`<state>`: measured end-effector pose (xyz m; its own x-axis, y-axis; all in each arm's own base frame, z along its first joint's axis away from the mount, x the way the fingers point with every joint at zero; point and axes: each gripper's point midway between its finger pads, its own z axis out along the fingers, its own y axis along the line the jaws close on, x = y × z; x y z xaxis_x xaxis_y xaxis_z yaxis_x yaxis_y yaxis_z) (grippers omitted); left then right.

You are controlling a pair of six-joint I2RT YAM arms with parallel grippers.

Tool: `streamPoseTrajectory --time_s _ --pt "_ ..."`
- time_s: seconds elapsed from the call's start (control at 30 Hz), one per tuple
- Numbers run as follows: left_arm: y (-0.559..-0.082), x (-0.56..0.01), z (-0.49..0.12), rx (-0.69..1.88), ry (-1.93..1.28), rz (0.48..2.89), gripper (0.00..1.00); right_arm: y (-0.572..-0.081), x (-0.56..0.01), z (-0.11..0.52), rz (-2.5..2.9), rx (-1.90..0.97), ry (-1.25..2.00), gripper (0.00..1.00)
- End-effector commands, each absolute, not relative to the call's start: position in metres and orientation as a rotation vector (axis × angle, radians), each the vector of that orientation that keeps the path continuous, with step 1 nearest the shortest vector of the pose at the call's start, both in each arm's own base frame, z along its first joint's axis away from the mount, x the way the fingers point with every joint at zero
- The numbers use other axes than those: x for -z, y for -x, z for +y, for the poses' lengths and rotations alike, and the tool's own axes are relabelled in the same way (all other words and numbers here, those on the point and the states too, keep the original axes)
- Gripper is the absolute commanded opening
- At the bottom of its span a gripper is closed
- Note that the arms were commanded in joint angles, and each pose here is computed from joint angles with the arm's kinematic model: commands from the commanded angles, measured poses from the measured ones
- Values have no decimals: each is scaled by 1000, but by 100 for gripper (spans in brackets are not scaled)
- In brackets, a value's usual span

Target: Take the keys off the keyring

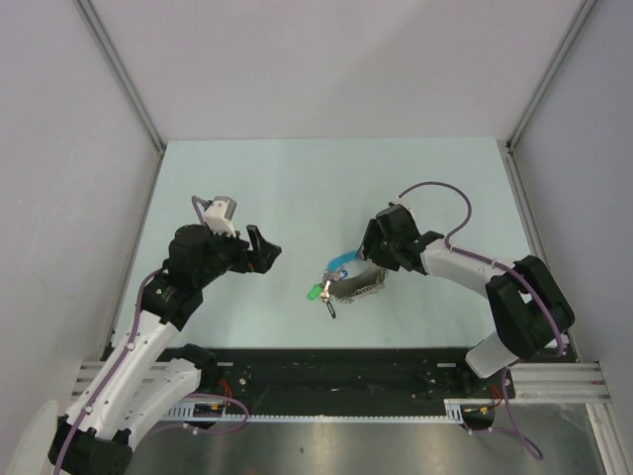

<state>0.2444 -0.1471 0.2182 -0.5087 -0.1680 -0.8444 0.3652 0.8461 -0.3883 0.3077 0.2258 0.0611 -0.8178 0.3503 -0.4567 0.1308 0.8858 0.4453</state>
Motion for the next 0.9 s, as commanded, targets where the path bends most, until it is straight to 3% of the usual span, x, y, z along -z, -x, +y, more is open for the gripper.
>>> streamPoseTrajectory --time_s 0.0,0.17,0.43,0.87 --pt "-248 -234 -146 654 -147 1941 99 -328 -91 252 2401 -631 -156 65" --pt "-249 -235 -144 648 -141 1939 99 -327 -82 270 2452 -713 -208 62" --pt "-251 -233 -141 623 -122 1949 98 -305 -84 325 2426 -846 139 59" --pt "-256 -234 -121 524 -25 1938 98 -283 -65 335 2522 -692 193 53"
